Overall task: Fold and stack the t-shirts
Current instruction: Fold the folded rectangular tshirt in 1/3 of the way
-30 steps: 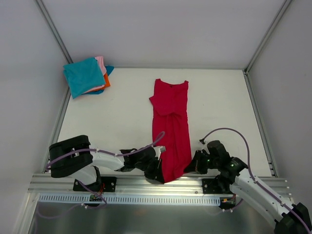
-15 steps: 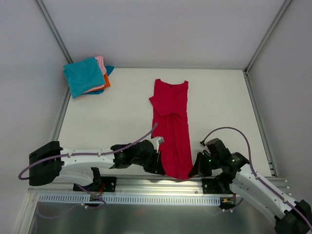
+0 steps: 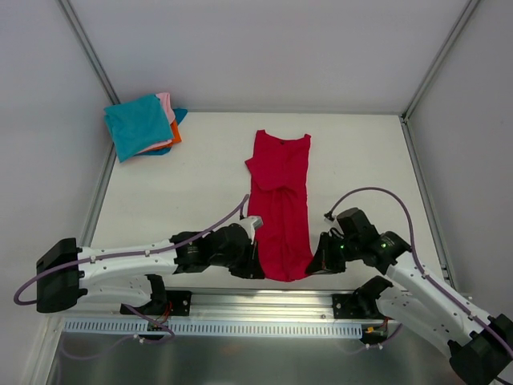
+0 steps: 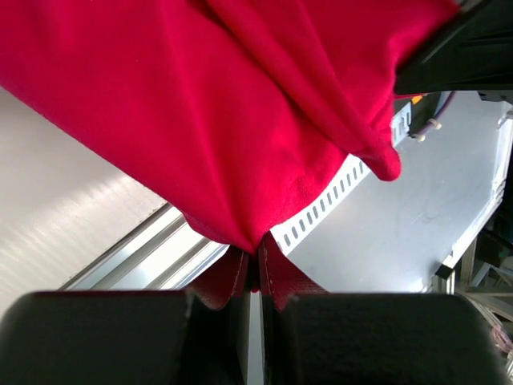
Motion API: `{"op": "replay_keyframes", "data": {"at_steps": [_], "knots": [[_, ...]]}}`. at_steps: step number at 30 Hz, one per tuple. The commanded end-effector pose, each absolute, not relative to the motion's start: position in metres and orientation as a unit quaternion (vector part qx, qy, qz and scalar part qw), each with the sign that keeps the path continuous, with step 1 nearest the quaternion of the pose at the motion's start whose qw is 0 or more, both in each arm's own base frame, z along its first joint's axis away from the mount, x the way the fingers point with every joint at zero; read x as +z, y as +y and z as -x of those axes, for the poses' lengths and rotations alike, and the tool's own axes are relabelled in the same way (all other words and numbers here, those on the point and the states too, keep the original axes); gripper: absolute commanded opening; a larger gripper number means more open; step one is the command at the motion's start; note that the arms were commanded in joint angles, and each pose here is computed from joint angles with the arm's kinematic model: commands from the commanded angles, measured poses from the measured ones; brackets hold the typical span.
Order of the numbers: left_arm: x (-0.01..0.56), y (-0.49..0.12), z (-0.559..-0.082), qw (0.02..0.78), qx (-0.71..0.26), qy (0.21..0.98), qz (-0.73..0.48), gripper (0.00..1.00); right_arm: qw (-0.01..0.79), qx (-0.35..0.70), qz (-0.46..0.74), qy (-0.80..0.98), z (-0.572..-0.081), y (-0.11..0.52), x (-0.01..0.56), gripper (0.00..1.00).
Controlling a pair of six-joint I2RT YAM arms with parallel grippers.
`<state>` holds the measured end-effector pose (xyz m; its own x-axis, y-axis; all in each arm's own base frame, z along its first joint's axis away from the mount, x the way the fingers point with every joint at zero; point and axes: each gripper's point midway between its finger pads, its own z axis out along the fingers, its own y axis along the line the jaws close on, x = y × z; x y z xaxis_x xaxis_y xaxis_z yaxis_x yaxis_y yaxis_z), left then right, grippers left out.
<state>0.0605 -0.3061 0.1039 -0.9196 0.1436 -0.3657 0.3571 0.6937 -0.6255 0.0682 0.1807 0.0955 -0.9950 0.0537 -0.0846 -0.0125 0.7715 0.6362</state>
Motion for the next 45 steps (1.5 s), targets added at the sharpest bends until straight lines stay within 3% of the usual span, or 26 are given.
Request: {"op": "replay_keyframes", "data": {"at_steps": [1,22,45], "knots": [[0.114,-0.31,-0.07,0.161,-0.359,0.908,-0.141,0.0,0.069,0.341,0.006,0.938,-0.078,0.185,0.112,0.0],[0.124,-0.301,-0.147,0.206,-0.331,0.916,-0.092,0.0,0.106,0.357,-0.015,0.928,-0.157,0.198,0.133,0.0],[0.103,-0.3,-0.271,0.184,-0.313,0.93,-0.053,0.0,0.065,0.37,-0.033,0.926,-0.282,0.216,0.112,0.0]]}}
